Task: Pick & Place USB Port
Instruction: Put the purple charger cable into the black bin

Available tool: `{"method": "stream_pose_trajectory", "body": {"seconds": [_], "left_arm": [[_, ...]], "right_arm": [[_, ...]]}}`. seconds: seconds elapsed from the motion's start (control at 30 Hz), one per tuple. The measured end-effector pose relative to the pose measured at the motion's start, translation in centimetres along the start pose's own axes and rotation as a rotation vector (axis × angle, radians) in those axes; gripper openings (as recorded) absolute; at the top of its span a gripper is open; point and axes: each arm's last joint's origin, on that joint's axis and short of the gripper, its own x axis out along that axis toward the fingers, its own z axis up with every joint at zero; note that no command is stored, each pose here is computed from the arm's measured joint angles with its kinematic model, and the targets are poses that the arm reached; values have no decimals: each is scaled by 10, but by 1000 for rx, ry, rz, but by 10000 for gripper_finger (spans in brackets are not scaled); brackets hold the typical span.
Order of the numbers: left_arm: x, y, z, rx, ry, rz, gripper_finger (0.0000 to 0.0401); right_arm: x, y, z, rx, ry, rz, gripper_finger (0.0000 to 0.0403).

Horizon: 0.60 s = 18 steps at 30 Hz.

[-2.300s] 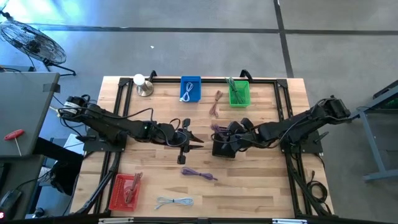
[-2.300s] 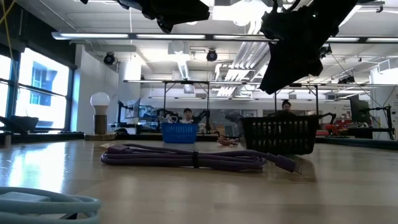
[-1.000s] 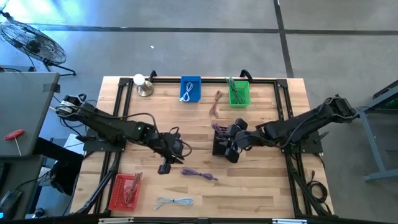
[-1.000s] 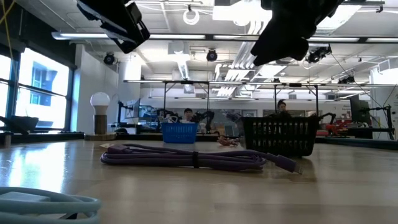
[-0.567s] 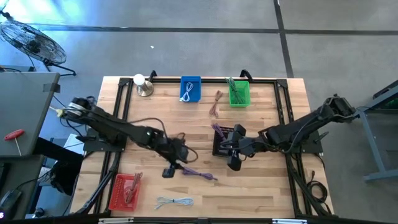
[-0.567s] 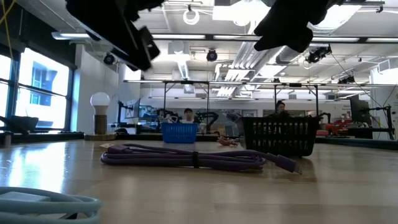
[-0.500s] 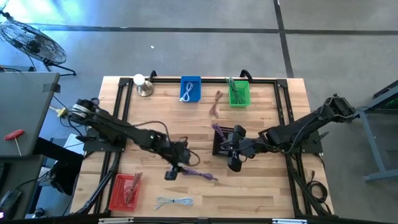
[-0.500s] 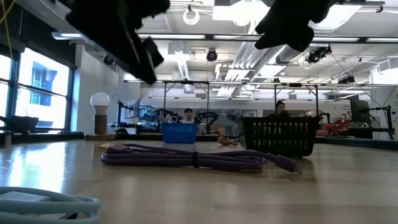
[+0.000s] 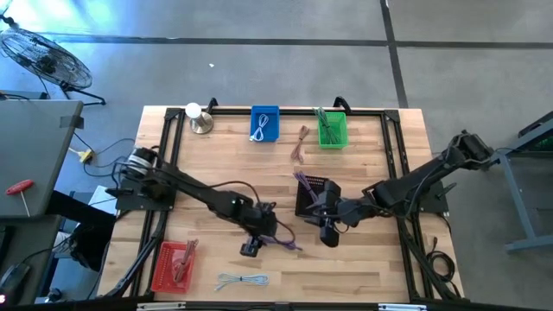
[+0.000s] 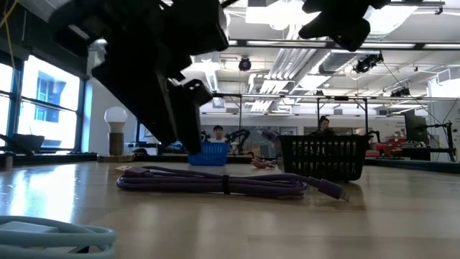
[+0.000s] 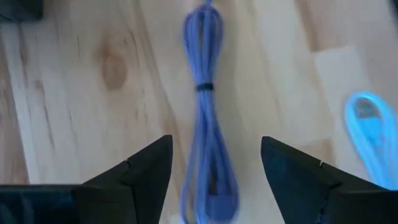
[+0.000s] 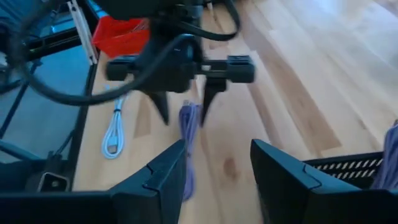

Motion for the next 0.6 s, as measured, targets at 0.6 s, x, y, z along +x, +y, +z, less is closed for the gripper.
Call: {"method": "stream_pose_trajectory", "body": {"seconds": [0.6], "left_arm": [[32, 5, -11, 3, 64, 39, 221]], "right_arm": [[-12, 26, -10, 24, -63, 42, 169]]}}
